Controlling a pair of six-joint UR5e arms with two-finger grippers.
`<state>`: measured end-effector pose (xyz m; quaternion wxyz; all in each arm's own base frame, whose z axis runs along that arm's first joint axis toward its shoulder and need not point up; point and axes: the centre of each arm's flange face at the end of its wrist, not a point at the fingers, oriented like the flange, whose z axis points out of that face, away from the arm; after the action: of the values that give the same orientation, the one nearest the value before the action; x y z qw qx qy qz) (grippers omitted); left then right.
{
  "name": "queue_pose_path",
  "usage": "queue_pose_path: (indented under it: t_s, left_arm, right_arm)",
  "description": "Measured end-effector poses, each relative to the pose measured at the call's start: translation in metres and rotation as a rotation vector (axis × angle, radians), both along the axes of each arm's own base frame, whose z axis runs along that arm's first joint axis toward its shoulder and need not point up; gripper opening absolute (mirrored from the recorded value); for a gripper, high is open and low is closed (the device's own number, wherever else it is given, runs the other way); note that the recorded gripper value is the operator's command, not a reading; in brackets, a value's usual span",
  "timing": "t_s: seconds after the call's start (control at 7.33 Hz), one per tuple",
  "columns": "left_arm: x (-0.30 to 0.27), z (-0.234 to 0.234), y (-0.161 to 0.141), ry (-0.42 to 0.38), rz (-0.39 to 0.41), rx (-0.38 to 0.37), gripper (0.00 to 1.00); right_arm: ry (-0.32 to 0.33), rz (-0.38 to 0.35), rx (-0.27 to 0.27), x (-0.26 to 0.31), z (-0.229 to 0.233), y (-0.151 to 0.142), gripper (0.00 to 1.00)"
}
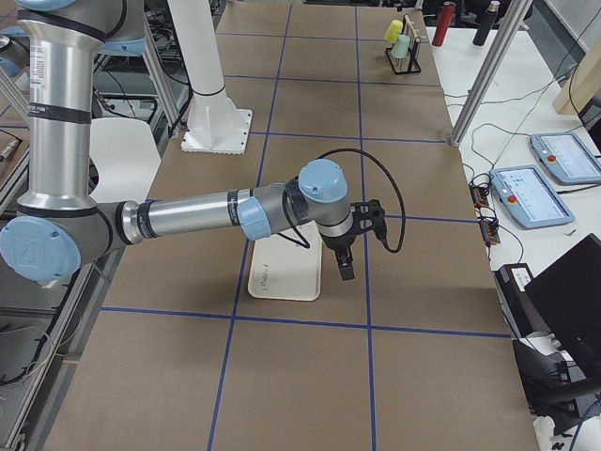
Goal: Left arm grabs green cup and hands to right arm on tray
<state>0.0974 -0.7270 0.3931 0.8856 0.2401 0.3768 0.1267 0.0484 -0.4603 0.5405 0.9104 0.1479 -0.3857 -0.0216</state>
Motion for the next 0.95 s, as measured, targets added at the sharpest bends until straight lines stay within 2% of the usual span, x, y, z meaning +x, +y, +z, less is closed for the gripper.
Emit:
queue_pose_path:
  t_s: [0.41,0.95]
  left_arm:
    - [0.056,0.036,-0.030,-0.028,-0.017,-0.035,1.00]
    - [0.083,0.067,-0.028,-0.015,-0.024,-0.090,1.00]
  right_arm:
    - [-0.013,-0.006,-0.003,-0.001,0.000,-0.001,1.00]
    - [-0.019,-0.009,-0.003,-0.002,0.001,0.000,1.00]
